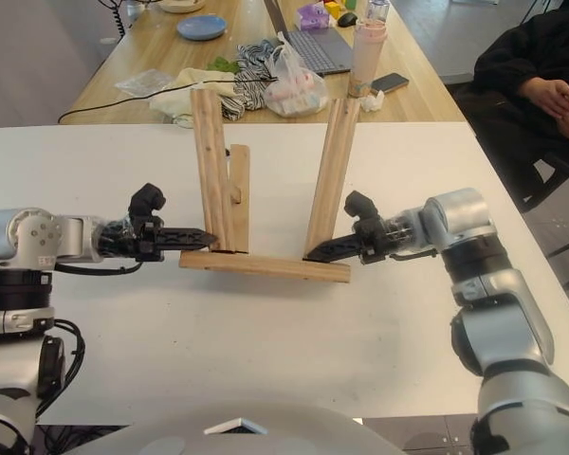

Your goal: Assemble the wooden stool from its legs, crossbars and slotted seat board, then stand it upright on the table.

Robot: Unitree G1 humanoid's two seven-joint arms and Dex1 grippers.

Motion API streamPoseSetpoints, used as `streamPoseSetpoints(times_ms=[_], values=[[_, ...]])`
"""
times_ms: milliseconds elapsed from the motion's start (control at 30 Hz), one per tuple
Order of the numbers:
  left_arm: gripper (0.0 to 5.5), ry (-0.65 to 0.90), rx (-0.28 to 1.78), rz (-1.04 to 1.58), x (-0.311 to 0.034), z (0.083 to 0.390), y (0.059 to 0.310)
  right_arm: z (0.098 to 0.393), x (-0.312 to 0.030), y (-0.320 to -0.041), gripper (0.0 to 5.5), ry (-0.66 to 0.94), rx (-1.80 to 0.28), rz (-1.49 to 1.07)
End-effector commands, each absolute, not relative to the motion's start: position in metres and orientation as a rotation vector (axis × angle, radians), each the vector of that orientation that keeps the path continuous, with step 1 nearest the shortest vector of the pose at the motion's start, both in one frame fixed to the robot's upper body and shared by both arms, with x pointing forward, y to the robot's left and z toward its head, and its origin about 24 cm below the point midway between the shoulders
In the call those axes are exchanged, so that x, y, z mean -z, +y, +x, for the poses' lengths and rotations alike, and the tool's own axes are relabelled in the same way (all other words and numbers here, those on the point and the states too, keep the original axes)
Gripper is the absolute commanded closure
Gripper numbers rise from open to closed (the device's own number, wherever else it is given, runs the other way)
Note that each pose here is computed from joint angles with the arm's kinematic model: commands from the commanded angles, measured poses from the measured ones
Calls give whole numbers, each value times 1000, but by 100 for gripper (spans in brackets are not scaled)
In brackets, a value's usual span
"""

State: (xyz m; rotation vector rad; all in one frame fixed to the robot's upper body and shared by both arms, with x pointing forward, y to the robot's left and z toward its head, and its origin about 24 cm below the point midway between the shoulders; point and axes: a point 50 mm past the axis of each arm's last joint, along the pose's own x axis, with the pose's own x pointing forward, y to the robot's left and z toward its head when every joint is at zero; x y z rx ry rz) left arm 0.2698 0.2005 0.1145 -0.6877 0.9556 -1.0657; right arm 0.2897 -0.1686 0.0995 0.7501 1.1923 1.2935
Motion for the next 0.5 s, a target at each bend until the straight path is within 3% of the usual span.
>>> streamPoseSetpoints(times_ms=[33, 200, 500], values=[[336, 1143, 915, -705, -80, 263, 199, 293, -75, -162, 330, 1325, -1142, 708], [270, 1129, 808, -689, -74, 271, 215, 305, -76, -180, 245, 1287, -1031, 723], [270, 1005, 750, -675, -94, 301, 231, 326, -87, -204, 245, 1149, -950, 623]])
